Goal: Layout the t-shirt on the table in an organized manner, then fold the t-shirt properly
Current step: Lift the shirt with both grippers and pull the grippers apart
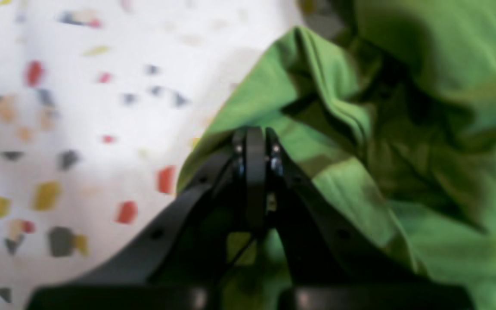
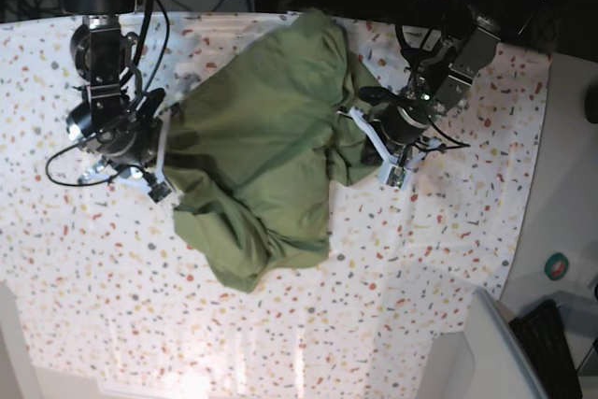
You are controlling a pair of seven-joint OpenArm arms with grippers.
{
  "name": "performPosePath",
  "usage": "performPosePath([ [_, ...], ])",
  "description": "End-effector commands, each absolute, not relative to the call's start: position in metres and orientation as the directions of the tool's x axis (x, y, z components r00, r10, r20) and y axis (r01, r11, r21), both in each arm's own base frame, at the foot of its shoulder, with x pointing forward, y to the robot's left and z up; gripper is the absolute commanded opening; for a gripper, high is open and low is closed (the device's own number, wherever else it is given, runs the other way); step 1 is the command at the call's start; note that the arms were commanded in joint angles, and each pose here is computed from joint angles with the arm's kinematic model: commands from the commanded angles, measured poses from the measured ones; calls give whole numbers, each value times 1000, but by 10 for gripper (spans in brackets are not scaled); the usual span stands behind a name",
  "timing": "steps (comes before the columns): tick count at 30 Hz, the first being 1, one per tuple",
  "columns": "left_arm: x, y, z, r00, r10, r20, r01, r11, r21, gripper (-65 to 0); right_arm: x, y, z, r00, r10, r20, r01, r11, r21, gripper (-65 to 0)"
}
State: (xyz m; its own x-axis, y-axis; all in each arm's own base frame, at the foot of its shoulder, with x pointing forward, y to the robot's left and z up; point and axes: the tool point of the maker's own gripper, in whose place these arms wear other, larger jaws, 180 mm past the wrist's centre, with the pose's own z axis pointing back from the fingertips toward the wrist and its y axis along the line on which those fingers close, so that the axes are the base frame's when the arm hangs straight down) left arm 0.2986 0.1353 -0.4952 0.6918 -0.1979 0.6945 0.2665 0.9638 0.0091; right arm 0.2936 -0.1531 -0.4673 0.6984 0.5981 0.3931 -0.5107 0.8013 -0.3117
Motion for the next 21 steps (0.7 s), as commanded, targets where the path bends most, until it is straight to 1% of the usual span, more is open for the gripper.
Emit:
performPosePath([
  [1, 296, 155, -503, 731, -224, 645, 244, 968, 59, -650, 305, -158, -453, 684, 594, 423, -484, 804, -345, -650],
  [4, 308, 163, -497, 722, -216, 657, 224, 972, 73, -650, 299, -171, -452, 716, 552, 428, -437, 832, -341, -650],
  [7, 322, 186, -487, 716, -160, 679, 148, 986, 76, -650, 291, -184, -455, 760, 483, 436, -370, 872, -320, -650],
  [9, 331, 201, -477, 704, -114, 701, 92, 993, 69, -650, 274, -196, -463, 802, 432, 412, -327, 895, -302, -650],
  [12, 333, 204, -467, 685, -90, 723, 71, 996, 57, -650, 250, -184, -479, 830, 404, 384, -330, 911, -246, -650],
  [15, 331, 191, -456, 659, -87, 748, 92, 995, 34, -650, 239, -153, -486, 822, 397, 409, -365, 918, -157, -650],
  [16, 330, 185, -452, 650, -84, 756, 99, 995, 26, -650, 236, -144, -488, 823, 404, 400, -382, 914, -138, -650],
  [18, 330, 175, -443, 633, -79, 770, 114, 993, 8, -650, 234, -131, -485, 820, 432, 375, -418, 900, -124, -650],
  [20, 326, 159, -435, 636, -75, 768, 138, 990, -18, -650, 239, -122, -471, 805, 447, 390, -434, 892, -126, -650],
  [21, 324, 144, -431, 636, -64, 769, 153, 987, -45, -650, 241, -119, -464, 797, 447, 406, -436, 891, -127, -597],
])
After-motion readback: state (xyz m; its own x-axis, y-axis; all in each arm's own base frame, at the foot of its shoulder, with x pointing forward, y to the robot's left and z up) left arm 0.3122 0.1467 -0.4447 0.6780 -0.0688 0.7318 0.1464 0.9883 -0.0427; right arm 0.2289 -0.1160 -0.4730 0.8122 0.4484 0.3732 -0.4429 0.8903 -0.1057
